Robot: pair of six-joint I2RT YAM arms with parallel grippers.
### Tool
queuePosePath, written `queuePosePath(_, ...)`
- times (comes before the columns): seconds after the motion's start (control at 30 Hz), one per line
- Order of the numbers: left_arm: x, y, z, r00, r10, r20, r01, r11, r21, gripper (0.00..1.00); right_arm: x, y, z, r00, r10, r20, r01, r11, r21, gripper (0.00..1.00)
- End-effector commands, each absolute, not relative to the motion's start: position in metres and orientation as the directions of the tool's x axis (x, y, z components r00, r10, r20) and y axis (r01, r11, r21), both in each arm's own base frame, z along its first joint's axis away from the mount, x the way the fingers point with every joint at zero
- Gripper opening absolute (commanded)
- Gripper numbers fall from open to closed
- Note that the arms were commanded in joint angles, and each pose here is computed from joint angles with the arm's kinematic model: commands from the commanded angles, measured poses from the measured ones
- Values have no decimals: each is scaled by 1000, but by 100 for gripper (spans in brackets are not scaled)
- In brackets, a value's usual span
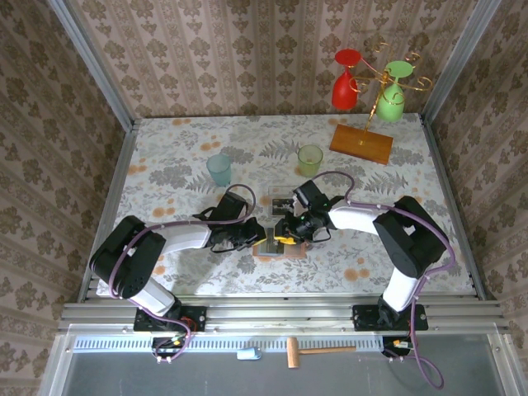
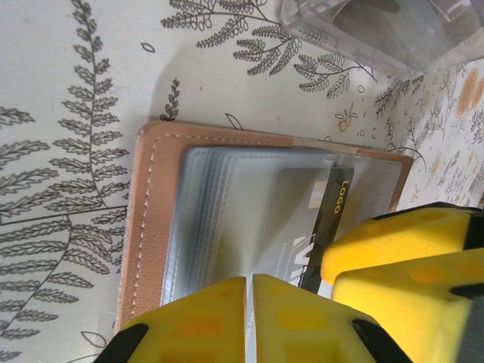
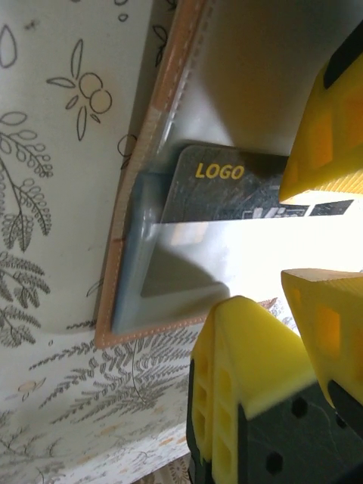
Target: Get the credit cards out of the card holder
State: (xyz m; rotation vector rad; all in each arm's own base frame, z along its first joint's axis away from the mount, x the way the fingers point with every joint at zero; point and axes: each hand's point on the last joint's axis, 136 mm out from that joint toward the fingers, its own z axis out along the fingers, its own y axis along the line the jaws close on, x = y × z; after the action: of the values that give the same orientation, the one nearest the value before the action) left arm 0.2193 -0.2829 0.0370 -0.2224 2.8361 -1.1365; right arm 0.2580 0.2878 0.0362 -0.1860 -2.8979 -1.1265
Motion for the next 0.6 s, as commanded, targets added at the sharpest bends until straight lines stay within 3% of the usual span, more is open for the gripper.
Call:
queuePosePath(0.0,217,-279,33,-988,-150,-23,-96,732,-675,11,253,288,31,-991,98,95,137,728,672,28)
queuePosePath(0.27,216,-278,33,-989,-149,-21,-96,734,-672,11,253,275,28,-993,99,70,121,787,605,29)
queuePosePath(0.57,220,-284,46,-989,-145,-38,-79,717,-692,11,260,284,46,-994,98,39,99,745,659,30)
